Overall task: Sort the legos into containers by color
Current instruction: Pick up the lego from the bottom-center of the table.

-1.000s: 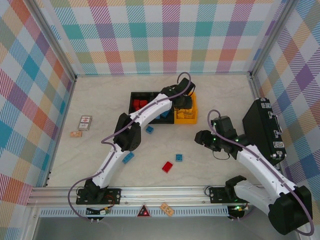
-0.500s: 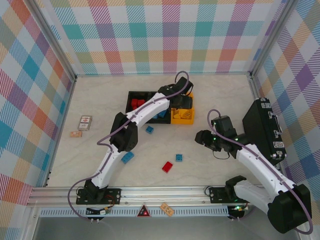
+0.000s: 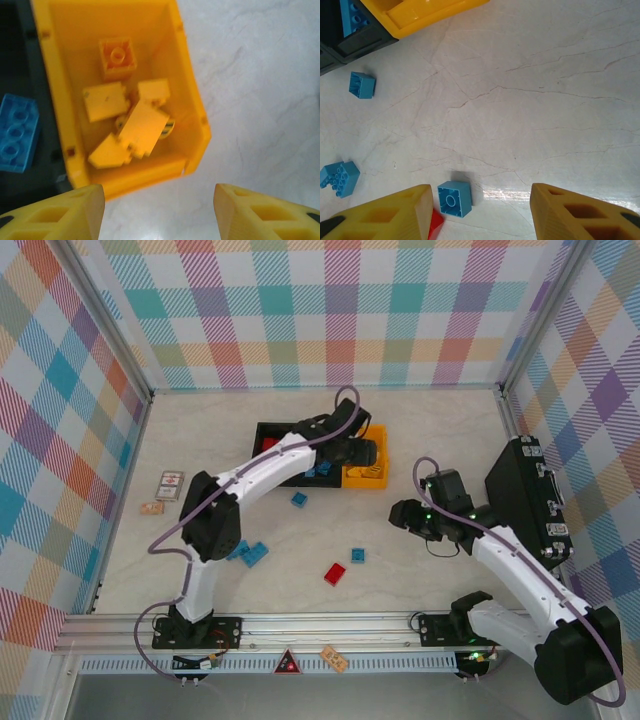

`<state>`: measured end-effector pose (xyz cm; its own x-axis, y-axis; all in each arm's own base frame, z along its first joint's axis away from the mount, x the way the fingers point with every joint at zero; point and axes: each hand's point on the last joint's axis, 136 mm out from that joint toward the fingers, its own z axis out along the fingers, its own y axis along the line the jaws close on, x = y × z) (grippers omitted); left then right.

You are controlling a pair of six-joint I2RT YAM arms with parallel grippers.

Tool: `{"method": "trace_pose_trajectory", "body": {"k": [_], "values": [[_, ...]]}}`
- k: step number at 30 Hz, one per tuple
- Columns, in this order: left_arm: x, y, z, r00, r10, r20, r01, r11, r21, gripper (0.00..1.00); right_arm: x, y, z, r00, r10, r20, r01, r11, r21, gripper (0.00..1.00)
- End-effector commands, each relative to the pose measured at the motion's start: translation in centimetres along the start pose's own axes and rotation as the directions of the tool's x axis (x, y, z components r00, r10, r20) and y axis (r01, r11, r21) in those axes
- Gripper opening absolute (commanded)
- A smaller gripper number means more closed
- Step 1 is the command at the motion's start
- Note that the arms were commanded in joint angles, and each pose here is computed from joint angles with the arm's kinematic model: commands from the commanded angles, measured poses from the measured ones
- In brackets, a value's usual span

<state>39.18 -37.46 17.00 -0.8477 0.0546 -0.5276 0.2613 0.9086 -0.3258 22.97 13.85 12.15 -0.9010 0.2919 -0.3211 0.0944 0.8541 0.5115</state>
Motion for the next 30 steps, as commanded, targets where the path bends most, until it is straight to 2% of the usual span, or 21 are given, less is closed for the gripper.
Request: {"method": "trace_pose_trajectory", "body": {"k": [1, 7, 14, 18, 24, 30], "values": [[0.3, -0.1, -3.4, 0.999, -0.035, 0.039, 0.033, 0.998, 0.057, 0.59, 0.1, 1.5, -0.2, 0.999, -0.044, -0.024, 0.043, 0.999, -0.025, 0.54], [5.2, 4.4, -5.8, 0.995, -0.098, -0.013, 0.098, 0.995, 0.023, 0.59, 1.9, 3.1, 1.2, 0.991, -0.096, -0.089, 0.096, 0.995, -0.003, 0.54], [12.8, 9.5, -8.3, 0.976, -0.189, -0.111, 0.188, 0.982, -0.017, 0.59, 4.7, 4.4, 3.8, 0.973, -0.141, -0.183, 0.154, 0.986, 0.057, 0.56], [16.1, 12.1, -10.2, 0.966, -0.229, -0.118, 0.223, 0.973, -0.058, 0.61, 6.1, 4.5, 5.4, 0.958, -0.162, -0.235, 0.191, 0.975, 0.11, 0.57], [19.3, 14.3, -11.3, 0.951, -0.281, -0.125, 0.271, 0.958, -0.094, 0.62, 7.6, 4.4, 7.6, 0.942, -0.156, -0.297, 0.211, 0.964, 0.163, 0.57], [20.4, 15.1, -11.0, 0.944, -0.302, -0.131, 0.289, 0.951, -0.112, 0.62, 8.4, 4.5, 9.3, 0.929, -0.157, -0.336, 0.23, 0.954, 0.191, 0.56]]}}
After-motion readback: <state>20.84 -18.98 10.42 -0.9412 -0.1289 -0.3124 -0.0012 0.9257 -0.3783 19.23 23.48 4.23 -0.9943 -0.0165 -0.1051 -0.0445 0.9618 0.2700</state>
